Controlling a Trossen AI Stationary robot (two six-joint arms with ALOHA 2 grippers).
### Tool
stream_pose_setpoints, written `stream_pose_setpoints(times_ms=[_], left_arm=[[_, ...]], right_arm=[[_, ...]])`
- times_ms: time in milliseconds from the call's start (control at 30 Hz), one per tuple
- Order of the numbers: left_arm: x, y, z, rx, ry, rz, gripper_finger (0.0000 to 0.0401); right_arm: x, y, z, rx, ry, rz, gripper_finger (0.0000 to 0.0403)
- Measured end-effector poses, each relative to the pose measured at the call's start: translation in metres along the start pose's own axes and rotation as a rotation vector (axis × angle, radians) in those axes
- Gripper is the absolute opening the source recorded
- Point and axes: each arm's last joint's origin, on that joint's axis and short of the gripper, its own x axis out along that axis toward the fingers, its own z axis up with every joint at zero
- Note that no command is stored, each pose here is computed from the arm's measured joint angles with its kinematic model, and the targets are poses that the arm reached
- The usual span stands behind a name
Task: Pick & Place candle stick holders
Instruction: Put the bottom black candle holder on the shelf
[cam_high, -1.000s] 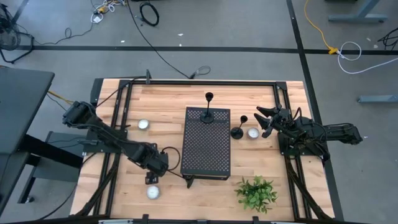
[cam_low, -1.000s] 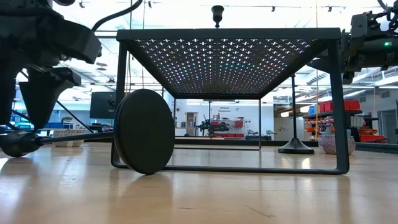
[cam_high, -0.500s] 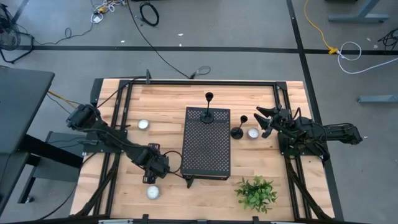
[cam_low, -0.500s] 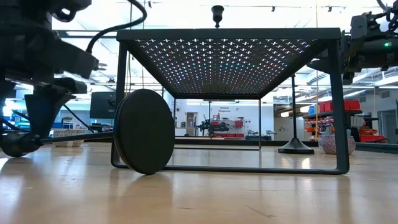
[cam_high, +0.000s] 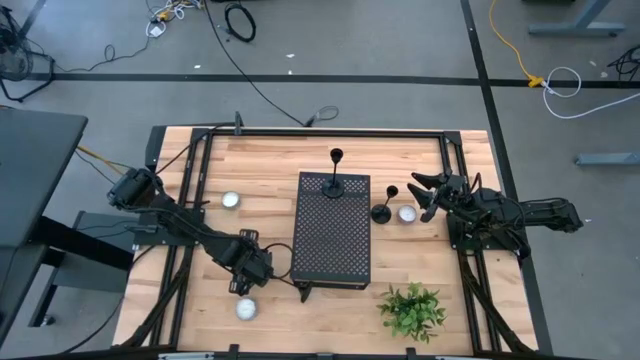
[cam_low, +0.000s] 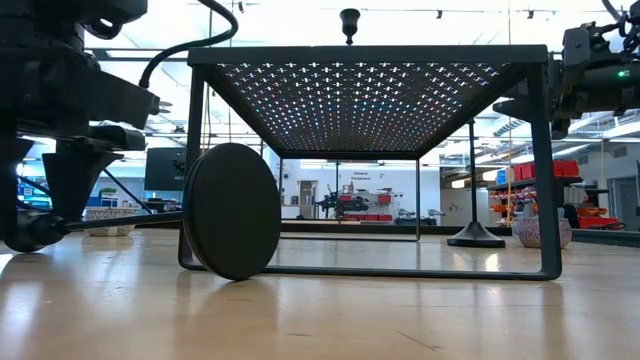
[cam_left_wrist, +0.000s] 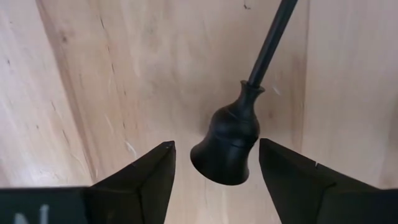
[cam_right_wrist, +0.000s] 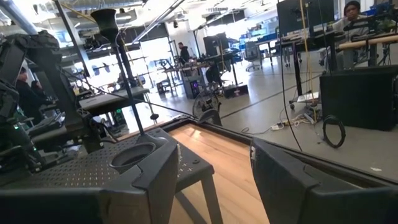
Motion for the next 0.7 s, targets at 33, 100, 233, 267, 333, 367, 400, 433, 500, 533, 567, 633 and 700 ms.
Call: stream_pose_setpoints(times_ms=[33, 100, 233, 267, 333, 367, 400, 433, 500, 533, 567, 633, 700], left_arm=[[0.0000, 0.0001, 0.0000, 0.000, 0.000, 0.000, 0.0226], [0.0000, 0.0001, 0.0001, 0.000, 0.000, 0.000, 0.0220], [0.0000, 0.0000, 0.0002, 0.000, -0.001, -0.002, 0.0207], [0.0000, -0.0001, 0.0002, 0.000, -0.001, -0.005, 0.0204], [0.0000, -0.0005, 0.0005, 0.001, -0.003, -0.009, 0.0199], [0.0000, -0.0006, 0.0008, 0.001, -0.007, -0.011, 0.0198], [0.0000, -0.0008, 0.0012, 0.001, -0.011, -0.012, 0.0197], [0.0000, -0.0008, 0.0015, 0.005, -0.013, -0.013, 0.0196], [0.0000, -0.0009, 0.0017, 0.008, -0.016, -0.014, 0.0195], [-0.0001, -0.0009, 0.0017, 0.008, -0.016, -0.015, 0.0195], [-0.0001, -0.0010, 0.0017, 0.008, -0.015, -0.017, 0.0195], [-0.0001, -0.0013, 0.0016, 0.008, -0.012, -0.025, 0.0195], [0.0022, -0.0019, 0.0016, 0.009, 0.002, -0.033, 0.0195]], right_arm=[[0.0000, 0.0000, 0.0000, 0.000, 0.000, 0.000, 0.0201], [0.0000, 0.0000, 0.0000, 0.000, 0.000, 0.000, 0.0201], [0.0000, 0.0000, 0.0000, 0.000, 0.000, 0.000, 0.0201], [0.0000, 0.0000, 0.0001, 0.000, -0.001, 0.000, 0.0201], [0.0000, 0.0000, 0.0000, 0.000, 0.000, 0.000, 0.0201], [0.0000, 0.0000, 0.0001, 0.000, -0.001, 0.000, 0.0201], [0.0000, 0.0000, 0.0000, 0.000, 0.000, 0.000, 0.0201], [0.0000, 0.0000, 0.0000, 0.000, 0.000, 0.000, 0.0201], [0.0000, 0.0000, 0.0001, 0.000, -0.001, 0.000, 0.0201], [0.0000, 0.0000, 0.0001, 0.001, -0.001, 0.000, 0.0201], [0.0000, 0.0000, 0.0001, 0.000, -0.001, 0.000, 0.0201], [0.0000, 0.0000, 0.0001, 0.000, -0.001, 0.000, 0.0201], [0.0000, 0.0000, 0.0001, 0.000, -0.001, 0.000, 0.0201]])
